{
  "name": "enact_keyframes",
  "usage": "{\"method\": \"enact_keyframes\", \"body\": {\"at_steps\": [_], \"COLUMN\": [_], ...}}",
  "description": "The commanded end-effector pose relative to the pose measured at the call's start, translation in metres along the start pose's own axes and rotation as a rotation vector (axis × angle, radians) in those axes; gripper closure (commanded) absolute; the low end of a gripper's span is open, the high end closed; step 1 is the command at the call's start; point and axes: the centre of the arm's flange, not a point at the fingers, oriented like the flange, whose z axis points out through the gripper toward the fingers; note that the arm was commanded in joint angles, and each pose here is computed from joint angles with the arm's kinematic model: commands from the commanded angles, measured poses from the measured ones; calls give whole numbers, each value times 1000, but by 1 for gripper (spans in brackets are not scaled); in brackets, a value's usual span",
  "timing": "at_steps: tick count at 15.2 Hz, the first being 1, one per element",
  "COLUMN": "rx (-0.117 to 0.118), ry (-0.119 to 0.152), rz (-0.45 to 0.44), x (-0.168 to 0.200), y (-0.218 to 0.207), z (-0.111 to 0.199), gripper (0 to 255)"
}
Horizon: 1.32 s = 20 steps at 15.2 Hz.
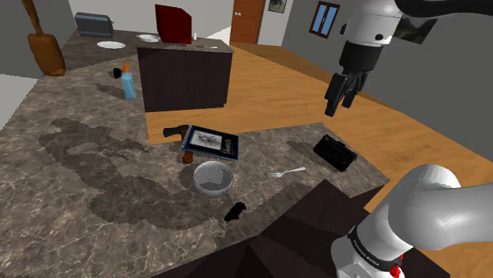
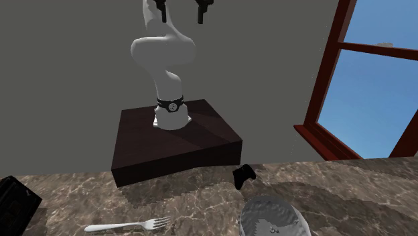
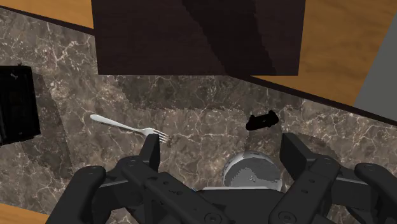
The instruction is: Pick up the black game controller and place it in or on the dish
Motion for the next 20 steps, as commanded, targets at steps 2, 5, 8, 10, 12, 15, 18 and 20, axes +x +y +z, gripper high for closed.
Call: {"method": "enact_keyframes", "body": {"at_steps": [2,5,8,10,12,15,18,20], "rx": [1,4,7,9,11,14,18,20], "ry": [-9,-36,-62,-80,-98,-124,-151,-169], "rz": [4,16,28,36,44,55,67,75], "x": [8,31,54,68,82,103,123,136], "y": [-5,-18,-32,-41,-49,-63,-76,-84], "z": [10,42,75,96,119,152,186,209], "gripper": [0,0,0,0,0,0,0,0]}}
